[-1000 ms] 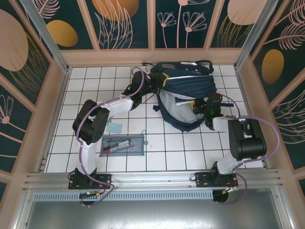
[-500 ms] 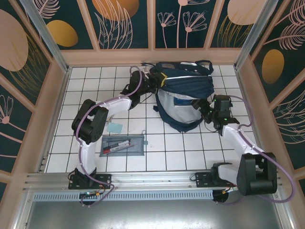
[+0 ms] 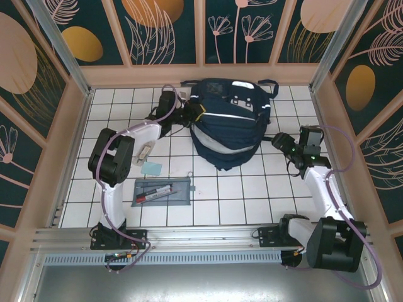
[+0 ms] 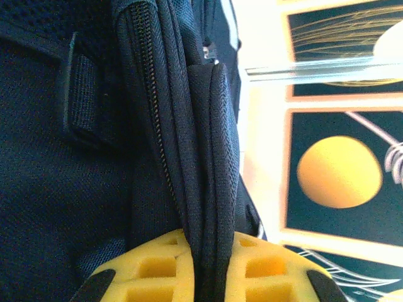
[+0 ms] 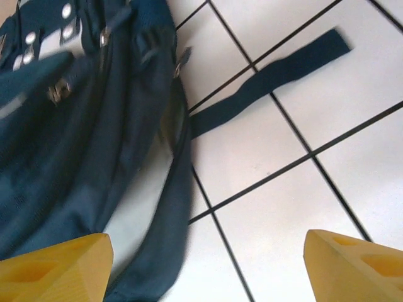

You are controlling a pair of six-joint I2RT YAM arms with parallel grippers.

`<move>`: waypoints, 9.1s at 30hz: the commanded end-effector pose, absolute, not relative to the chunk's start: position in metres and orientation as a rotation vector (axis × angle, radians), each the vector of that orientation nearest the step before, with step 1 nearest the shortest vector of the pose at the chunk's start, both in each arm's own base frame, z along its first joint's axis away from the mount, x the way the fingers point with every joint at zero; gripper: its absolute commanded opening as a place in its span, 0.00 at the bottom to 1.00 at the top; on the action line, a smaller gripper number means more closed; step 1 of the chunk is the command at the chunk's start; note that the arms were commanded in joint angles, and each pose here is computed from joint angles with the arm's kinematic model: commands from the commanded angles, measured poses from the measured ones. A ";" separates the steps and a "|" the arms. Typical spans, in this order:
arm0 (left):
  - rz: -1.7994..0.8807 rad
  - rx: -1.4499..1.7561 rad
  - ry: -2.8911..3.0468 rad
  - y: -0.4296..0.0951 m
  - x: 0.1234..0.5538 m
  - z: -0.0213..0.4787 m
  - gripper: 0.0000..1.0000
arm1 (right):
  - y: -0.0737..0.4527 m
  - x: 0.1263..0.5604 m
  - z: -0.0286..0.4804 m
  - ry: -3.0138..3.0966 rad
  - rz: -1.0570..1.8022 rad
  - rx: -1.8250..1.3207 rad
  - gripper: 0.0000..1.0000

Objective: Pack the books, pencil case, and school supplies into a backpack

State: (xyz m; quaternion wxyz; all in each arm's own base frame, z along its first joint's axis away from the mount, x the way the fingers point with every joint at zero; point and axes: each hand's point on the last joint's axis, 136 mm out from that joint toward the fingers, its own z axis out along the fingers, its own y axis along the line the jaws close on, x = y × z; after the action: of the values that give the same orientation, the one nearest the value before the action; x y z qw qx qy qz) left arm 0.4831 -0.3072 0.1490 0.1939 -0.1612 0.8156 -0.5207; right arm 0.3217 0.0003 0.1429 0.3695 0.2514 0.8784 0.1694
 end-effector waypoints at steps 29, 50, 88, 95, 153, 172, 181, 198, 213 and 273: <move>-0.706 0.029 2.268 -0.230 0.446 0.209 0.70 | 0.258 0.377 0.146 2.202 1.381 0.089 0.62; -0.435 0.571 2.260 -0.375 0.411 0.155 0.70 | 0.059 0.348 0.137 2.321 0.620 0.487 0.69; 0.365 0.822 2.178 -0.397 0.440 0.045 0.00 | 0.053 0.344 0.127 2.278 0.772 0.517 0.67; 0.026 0.767 2.179 -0.415 0.423 0.118 0.00 | 0.077 0.349 0.139 2.141 0.925 0.324 0.59; -0.613 0.535 2.235 -0.436 0.412 0.196 0.00 | 0.231 0.331 0.123 2.095 0.895 -0.650 0.00; -0.507 0.362 2.266 -0.365 0.399 0.191 0.74 | 0.218 0.322 0.102 2.398 1.043 -0.391 0.00; -0.326 0.209 2.333 -0.293 0.413 0.152 0.94 | 0.202 0.318 0.087 2.466 0.887 -0.356 0.00; -0.534 0.109 2.609 -0.332 0.401 -0.009 0.73 | 0.231 0.267 0.048 2.716 0.678 -0.650 0.00; -0.669 0.060 2.591 -0.336 0.389 0.013 0.80 | 0.248 0.290 0.036 2.781 0.516 -0.470 0.00; -0.875 -0.345 2.336 -0.298 0.425 0.083 0.36 | 0.272 0.281 0.088 2.688 0.811 -0.276 0.71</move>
State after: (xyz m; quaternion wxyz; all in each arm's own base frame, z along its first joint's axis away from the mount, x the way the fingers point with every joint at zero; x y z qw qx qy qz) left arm 0.4115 -0.2822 0.0697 0.3049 -0.1464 0.8874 -0.3132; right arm 0.2584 0.2752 0.0550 0.0929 -0.1280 0.9563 0.2459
